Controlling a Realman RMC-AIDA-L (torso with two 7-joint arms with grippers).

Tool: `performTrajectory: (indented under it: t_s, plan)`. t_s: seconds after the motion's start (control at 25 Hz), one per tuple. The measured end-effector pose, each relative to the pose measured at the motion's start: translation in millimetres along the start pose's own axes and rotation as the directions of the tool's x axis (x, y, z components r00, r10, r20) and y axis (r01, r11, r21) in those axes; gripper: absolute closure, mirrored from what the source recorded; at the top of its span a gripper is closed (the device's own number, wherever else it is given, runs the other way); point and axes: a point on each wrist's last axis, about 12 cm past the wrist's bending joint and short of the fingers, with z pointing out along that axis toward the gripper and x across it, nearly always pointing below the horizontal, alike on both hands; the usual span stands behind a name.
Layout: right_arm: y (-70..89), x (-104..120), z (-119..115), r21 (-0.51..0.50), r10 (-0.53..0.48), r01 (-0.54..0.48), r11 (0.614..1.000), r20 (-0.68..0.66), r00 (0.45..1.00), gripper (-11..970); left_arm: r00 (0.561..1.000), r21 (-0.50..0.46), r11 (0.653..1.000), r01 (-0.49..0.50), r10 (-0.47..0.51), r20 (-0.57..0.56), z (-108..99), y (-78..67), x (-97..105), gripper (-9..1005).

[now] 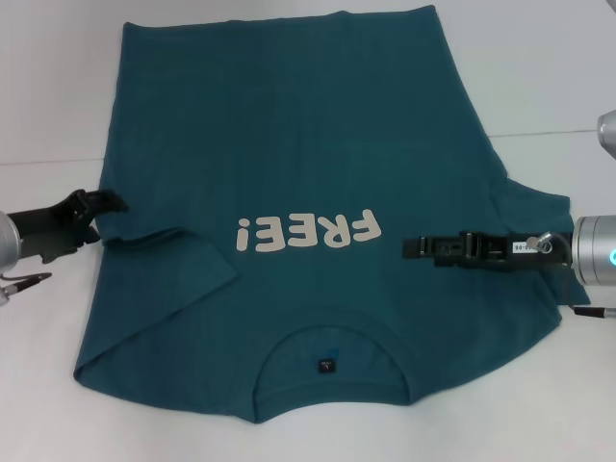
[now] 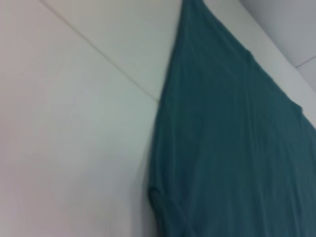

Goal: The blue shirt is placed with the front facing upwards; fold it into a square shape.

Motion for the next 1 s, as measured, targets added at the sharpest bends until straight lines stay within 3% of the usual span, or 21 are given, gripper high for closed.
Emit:
performTrajectory:
  t_s: [0.48,0.72,0.88,1.0]
  plan:
    - [-1.4,0.6,-1.3,0.002,0.007,-0.007,1.000,0.006,1.000,215,1.000,-0.022,1.000,0.014,-0.014,0.001,8.3,-1.4,6.3,320]
    - [-2.5,2.1,-2.0,0.004,0.010,-0.010,1.000,0.005,1.000,216,1.000,-0.009,1.000,0.003,-0.003,-0.002,15.2,-13.4,6.5,319]
    - [-3.2,2.8,-2.5,0.006,0.010,-0.010,1.000,0.006,1.000,217,0.999,0.032,0.999,-0.040,0.040,0.004,22.5,-33.2,5.7,319]
    - [-3.3,2.7,-2.5,0.006,0.007,-0.007,1.000,0.006,1.000,218,0.998,0.046,0.997,-0.060,0.060,0.004,23.7,-39.9,4.2,319]
